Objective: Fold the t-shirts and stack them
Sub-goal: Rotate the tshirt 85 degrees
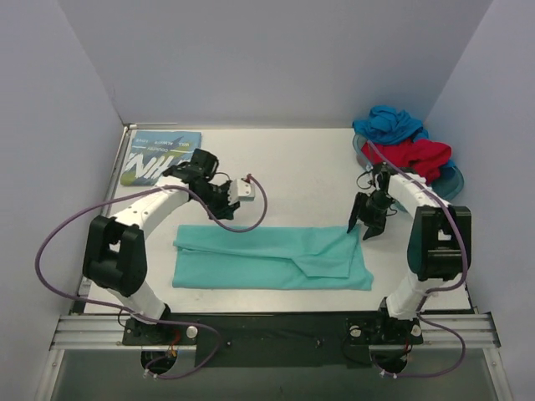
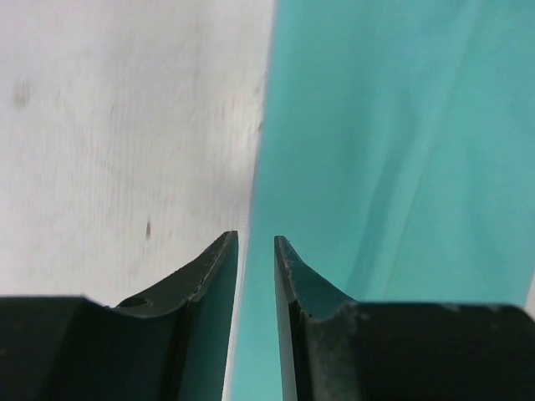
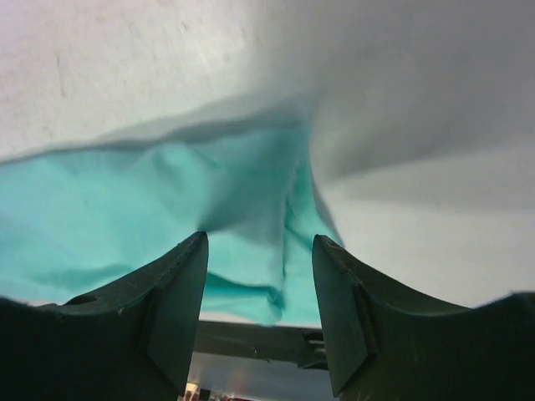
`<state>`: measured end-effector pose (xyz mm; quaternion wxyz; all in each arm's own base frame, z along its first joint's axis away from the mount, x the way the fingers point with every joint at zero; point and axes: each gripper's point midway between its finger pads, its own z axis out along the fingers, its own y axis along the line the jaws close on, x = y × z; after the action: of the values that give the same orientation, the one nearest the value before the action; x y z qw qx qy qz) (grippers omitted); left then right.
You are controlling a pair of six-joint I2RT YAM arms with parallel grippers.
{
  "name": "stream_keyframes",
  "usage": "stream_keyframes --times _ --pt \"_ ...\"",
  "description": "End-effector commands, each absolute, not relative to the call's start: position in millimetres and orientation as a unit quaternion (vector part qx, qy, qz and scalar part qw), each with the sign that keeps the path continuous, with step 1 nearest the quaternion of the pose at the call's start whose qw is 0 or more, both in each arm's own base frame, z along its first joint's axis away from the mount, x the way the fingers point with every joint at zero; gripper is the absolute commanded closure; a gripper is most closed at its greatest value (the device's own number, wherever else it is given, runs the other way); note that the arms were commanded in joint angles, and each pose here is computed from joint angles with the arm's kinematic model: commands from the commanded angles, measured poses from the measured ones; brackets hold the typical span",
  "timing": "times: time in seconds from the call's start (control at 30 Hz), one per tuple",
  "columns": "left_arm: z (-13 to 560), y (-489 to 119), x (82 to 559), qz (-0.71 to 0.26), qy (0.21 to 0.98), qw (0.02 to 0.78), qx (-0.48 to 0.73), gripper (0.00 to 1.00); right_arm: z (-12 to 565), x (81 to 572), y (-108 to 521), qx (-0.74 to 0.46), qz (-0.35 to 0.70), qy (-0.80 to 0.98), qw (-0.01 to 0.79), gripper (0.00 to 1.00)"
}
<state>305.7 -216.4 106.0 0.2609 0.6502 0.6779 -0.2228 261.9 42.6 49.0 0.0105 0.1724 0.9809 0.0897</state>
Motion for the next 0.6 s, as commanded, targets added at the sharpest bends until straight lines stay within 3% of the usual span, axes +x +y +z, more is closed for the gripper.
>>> stream_keyframes --times 0.0,0.07,0.13,0.17,0.57 --pt "93 -154 302 -0.173 0.713 0.238 0.637 0.66 33 296 47 0.157 0.057 0.985 0.031 0.54" --pt "82 -136 300 -0.160 0.729 0.228 0.626 0.66 28 308 51 0.154 0.060 0.986 0.027 0.70" --pt "83 -126 295 -0.167 0.742 0.231 0.607 0.66 27 323 57 0.137 0.061 0.988 0.034 0.97" --pt "84 -121 291 -0.178 0.748 0.228 0.598 0.66 26 332 61 0.129 0.062 0.989 0.035 1.00" --pt "75 -78 286 -0.150 0.798 0.202 0.548 0.65 33 507 142 0.046 0.155 0.976 0.144 1.00"
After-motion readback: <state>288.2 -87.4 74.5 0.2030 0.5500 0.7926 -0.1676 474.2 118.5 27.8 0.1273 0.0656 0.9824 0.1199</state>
